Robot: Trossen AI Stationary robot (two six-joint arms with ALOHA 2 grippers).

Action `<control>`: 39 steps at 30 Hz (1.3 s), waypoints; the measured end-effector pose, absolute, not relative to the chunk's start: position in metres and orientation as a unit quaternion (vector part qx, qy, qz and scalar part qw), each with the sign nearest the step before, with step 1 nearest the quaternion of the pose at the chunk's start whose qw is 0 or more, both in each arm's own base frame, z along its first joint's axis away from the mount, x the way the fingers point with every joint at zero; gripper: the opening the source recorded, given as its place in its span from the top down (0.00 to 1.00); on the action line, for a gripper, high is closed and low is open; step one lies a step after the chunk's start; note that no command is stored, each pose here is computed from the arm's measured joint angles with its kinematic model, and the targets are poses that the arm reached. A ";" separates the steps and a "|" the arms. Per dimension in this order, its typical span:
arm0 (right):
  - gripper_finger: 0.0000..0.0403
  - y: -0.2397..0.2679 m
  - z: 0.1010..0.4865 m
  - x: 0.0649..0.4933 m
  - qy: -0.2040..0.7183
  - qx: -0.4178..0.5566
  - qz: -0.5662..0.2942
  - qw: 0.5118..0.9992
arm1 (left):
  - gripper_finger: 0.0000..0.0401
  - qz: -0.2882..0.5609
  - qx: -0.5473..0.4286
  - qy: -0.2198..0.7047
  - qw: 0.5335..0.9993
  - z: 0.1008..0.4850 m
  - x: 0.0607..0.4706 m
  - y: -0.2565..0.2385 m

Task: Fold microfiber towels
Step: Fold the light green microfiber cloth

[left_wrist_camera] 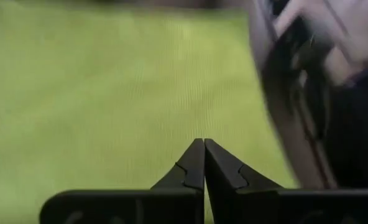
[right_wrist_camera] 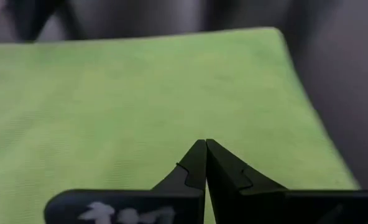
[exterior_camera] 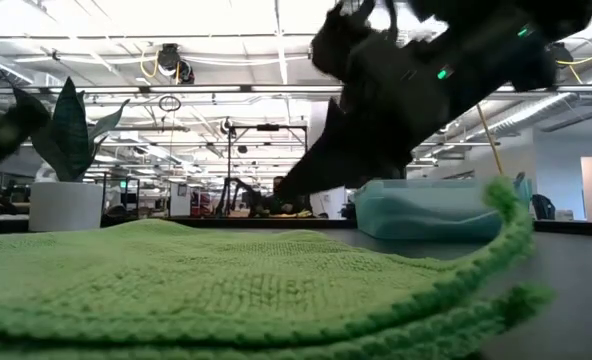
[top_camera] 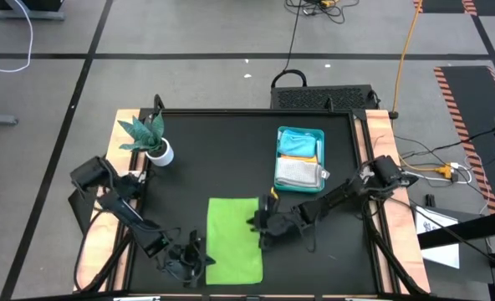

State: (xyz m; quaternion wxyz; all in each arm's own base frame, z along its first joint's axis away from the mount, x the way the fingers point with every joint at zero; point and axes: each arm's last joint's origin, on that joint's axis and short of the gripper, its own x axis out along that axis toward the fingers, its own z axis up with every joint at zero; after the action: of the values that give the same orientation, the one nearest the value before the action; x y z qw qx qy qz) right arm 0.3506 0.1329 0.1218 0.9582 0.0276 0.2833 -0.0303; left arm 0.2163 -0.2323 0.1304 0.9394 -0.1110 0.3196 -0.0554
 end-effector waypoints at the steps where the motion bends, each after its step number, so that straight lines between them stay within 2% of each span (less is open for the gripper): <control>1: 1.00 0.126 0.120 0.352 0.290 0.027 -0.039 0.956 | 0.99 -0.055 -0.118 0.334 0.933 0.123 0.216 -0.234; 4: 1.00 0.108 0.114 0.355 0.316 0.023 -0.067 0.946 | 0.99 -0.047 -0.140 0.369 0.918 0.105 0.212 -0.237; 8: 1.00 0.091 0.106 0.356 0.346 0.025 -0.095 0.933 | 0.96 -0.051 -0.160 0.378 0.910 0.100 0.208 -0.243; 15: 1.00 0.084 0.108 0.357 0.346 -0.001 -0.096 0.933 | 0.99 -0.077 -0.147 0.353 0.921 0.122 0.200 -0.246; 19: 1.00 0.094 0.120 0.358 0.313 -0.002 -0.088 0.946 | 0.98 -0.007 -0.128 0.301 0.945 0.132 0.204 -0.236; 23: 1.00 0.118 0.126 0.356 0.284 0.005 -0.012 0.959 | 0.99 0.098 -0.115 0.283 0.947 0.129 0.219 -0.210; 26: 1.00 0.132 0.127 0.353 0.282 0.017 0.035 0.959 | 0.99 0.188 -0.120 0.305 0.926 0.122 0.228 -0.182; 31: 1.00 0.148 0.126 0.346 0.287 0.012 0.058 0.956 | 0.99 0.301 -0.116 0.352 0.879 0.110 0.227 -0.144; 35: 1.00 0.150 0.121 0.345 0.297 0.007 0.060 0.953 | 0.98 0.332 -0.114 0.359 0.865 0.107 0.226 -0.133; 39: 1.00 0.146 0.115 0.345 0.316 0.001 0.052 0.947 | 0.99 0.314 -0.120 0.380 0.862 0.113 0.225 -0.136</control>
State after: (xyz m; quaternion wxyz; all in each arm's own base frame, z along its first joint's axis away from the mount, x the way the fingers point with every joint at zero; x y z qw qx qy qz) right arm 0.3446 0.1460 0.1154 0.9472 0.0009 0.3162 0.0525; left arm 0.2250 -0.1358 0.1132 0.8618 -0.1202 0.3800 0.3136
